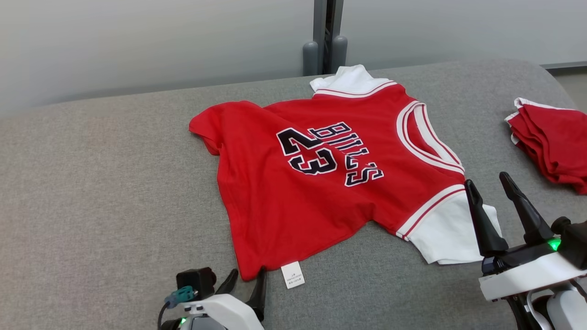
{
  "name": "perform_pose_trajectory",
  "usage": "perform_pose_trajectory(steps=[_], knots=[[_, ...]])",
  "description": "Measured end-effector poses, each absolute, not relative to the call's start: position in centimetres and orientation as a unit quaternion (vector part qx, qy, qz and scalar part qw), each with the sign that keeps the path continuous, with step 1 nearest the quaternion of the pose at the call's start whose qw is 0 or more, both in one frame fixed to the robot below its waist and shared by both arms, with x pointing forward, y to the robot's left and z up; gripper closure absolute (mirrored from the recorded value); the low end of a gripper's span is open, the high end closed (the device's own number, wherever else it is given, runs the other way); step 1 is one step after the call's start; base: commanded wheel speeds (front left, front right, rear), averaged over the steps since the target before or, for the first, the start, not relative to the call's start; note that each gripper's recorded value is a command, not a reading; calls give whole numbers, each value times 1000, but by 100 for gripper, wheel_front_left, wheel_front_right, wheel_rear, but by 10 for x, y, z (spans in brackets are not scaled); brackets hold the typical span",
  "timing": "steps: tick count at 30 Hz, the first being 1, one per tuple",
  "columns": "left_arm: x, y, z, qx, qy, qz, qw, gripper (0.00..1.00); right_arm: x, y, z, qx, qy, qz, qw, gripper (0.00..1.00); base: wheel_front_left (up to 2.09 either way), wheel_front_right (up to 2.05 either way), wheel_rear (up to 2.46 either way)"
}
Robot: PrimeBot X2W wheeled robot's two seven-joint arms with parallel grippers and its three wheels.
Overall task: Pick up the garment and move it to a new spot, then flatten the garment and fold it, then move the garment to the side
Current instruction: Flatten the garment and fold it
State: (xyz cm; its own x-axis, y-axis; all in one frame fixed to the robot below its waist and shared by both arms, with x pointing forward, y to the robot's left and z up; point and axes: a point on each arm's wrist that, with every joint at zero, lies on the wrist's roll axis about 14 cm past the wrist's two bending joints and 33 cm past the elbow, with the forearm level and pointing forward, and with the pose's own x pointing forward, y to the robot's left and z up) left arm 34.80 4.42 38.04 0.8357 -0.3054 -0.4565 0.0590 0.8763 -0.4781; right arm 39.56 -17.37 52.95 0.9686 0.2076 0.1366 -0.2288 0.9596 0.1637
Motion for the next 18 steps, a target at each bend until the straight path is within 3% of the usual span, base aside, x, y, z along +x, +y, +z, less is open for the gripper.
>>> perform_pose_trajectory(steps=[5, 8, 18], knots=[[346, 36, 367, -208, 301, -110, 924, 0, 398, -178, 527, 89, -56, 105, 989, 0, 0, 0, 0], [348, 34, 366, -206, 305, -114, 923, 100, 401, -178, 527, 89, -56, 104, 989, 0, 0, 0, 0], [370, 64, 384, -181, 235, -85, 951, 100, 401, -189, 499, 94, -16, 80, 992, 0, 0, 0, 0]])
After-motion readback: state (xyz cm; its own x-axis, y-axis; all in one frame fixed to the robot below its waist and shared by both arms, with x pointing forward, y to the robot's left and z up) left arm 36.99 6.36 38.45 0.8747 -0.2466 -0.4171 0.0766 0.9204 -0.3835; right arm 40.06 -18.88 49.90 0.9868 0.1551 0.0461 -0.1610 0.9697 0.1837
